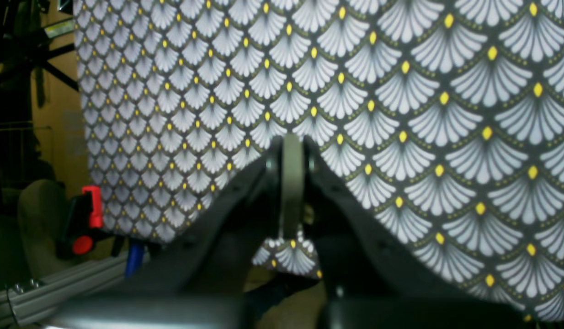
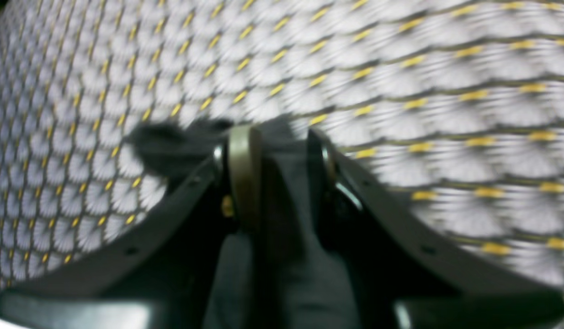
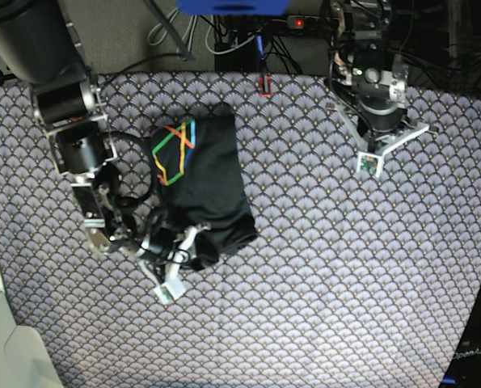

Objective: Fold the T-shirt properly

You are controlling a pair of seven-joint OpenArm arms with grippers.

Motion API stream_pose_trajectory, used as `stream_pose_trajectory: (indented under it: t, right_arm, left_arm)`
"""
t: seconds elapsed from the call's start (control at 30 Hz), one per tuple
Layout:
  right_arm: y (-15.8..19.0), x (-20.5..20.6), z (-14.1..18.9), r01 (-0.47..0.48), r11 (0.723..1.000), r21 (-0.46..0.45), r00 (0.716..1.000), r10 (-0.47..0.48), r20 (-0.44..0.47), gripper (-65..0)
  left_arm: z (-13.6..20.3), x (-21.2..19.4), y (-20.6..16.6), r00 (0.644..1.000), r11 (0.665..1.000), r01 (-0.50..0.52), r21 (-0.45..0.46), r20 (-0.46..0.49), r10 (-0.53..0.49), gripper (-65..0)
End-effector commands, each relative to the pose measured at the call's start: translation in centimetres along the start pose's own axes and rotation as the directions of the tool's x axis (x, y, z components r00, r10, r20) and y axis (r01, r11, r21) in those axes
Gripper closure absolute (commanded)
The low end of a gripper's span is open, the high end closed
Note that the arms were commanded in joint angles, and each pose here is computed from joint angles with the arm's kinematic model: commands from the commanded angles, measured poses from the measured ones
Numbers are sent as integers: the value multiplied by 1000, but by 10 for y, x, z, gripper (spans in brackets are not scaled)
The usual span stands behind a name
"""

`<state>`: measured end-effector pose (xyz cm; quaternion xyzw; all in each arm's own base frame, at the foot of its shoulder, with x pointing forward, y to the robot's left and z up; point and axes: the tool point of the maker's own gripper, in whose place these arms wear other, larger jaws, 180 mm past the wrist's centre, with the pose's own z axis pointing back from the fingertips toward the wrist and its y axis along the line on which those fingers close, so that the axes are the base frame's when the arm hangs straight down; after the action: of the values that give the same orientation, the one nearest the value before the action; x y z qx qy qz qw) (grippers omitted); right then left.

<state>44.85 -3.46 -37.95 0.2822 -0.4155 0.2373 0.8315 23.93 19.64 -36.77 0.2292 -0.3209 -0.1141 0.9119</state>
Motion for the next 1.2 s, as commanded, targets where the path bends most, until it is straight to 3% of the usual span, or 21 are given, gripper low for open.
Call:
stream_pose_trajectory:
  t: [0.0,0.13,0.33,0.47,0.6,0.83,0.97,1.07,1.17]
  right_arm:
    - [-8,29,8,-21,1000,-12,998,22,60,-160]
    - [-5,29,22,-89,996,-18,995,89,45,-159]
    - [46,25,53,-264,964,22,963,262,65,-159]
    - [77,2,71,-312,948,55,950,310,49,-159]
    - [82,-24,86,-293,955,54,956,293,18,-159]
    - [41,-64,102,-156,987,-38,987,155,-43,-159]
    - [22,-87,102,-86,994,-69,993,79,-89,-159]
    - [22,-88,105,-89,993,-72,992,82,-91,-159]
    - [31,-81,121,-159,985,-69,984,153,-86,-159]
  left_arm:
    - [3,8,5,999,1000,-9,18,31,8,-3]
    - [3,9,6,999,1000,-9,19,32,9,-3]
    - [5,22,9,998,1000,-16,24,68,14,-3]
    - [6,27,-3,993,994,91,-52,83,-87,-3]
    - [8,27,-19,976,970,204,-134,98,-192,-3]
    - [6,13,-16,968,954,250,-165,70,-242,-3]
    - [7,-1,-20,952,928,305,-214,51,-301,-3]
    - [7,-14,-19,947,920,316,-232,25,-319,-3]
    - [10,-27,-21,945,916,317,-247,1,-327,-3]
